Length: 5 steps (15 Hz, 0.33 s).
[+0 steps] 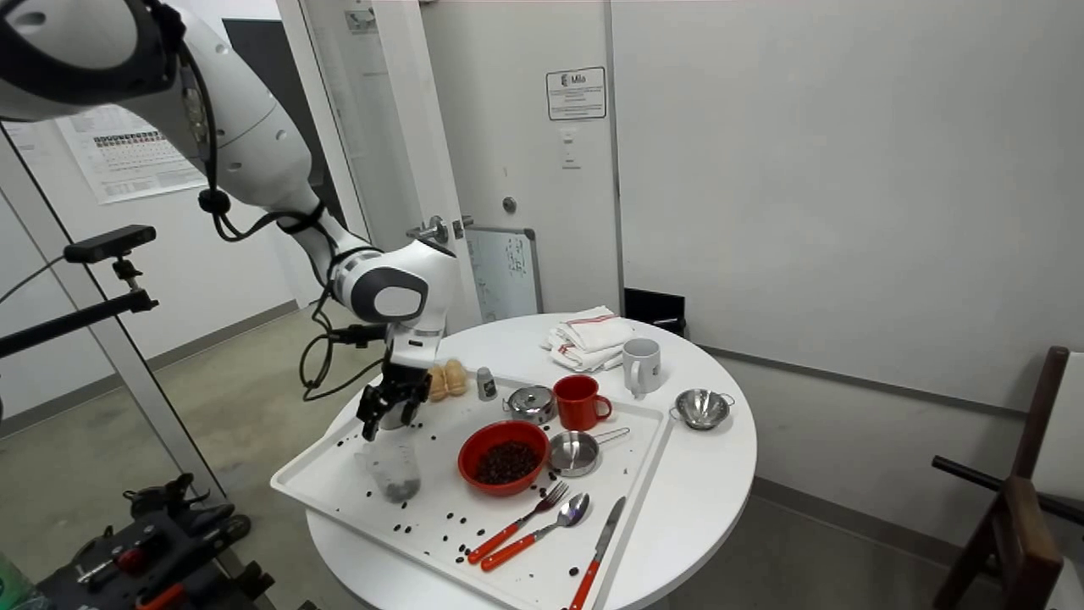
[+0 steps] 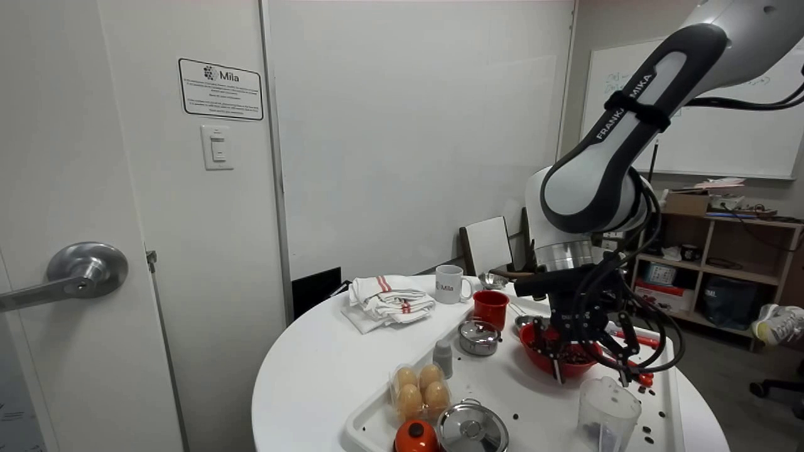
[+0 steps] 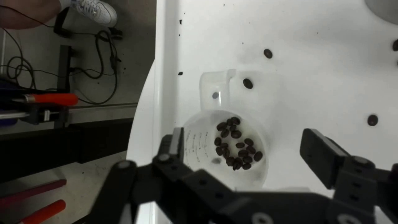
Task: Pour the contents of the clear jug into the red bowl
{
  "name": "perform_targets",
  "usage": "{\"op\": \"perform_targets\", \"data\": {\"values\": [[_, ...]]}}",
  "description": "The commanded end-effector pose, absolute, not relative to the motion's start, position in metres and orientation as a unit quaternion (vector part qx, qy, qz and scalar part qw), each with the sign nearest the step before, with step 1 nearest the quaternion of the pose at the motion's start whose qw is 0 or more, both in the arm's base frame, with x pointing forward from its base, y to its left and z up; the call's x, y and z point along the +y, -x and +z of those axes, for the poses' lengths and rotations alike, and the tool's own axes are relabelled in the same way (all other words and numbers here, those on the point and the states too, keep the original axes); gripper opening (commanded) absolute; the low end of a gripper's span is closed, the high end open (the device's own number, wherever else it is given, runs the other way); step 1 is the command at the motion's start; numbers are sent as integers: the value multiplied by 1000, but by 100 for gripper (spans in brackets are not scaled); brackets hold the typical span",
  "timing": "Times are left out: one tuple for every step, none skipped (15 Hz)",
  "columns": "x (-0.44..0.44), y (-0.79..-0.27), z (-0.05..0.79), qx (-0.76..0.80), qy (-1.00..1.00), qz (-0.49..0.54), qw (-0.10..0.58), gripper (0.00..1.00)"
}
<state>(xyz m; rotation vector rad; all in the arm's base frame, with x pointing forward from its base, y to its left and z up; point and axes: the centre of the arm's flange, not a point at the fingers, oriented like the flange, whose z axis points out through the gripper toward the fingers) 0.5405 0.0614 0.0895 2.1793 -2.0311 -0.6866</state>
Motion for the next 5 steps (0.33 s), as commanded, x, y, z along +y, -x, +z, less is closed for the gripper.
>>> {"op": "perform_targets", "data": {"values": [[59,-545,102,-677,-695,-240,14,100],[58,-543,92,-671,-705,-228,33,100],[57,-544,93,-672,-704,-228,32,100],[57,-543,92,-672,-703,-228,32,100],[57,-543,92,-672,-703,-229,33,100]]}}
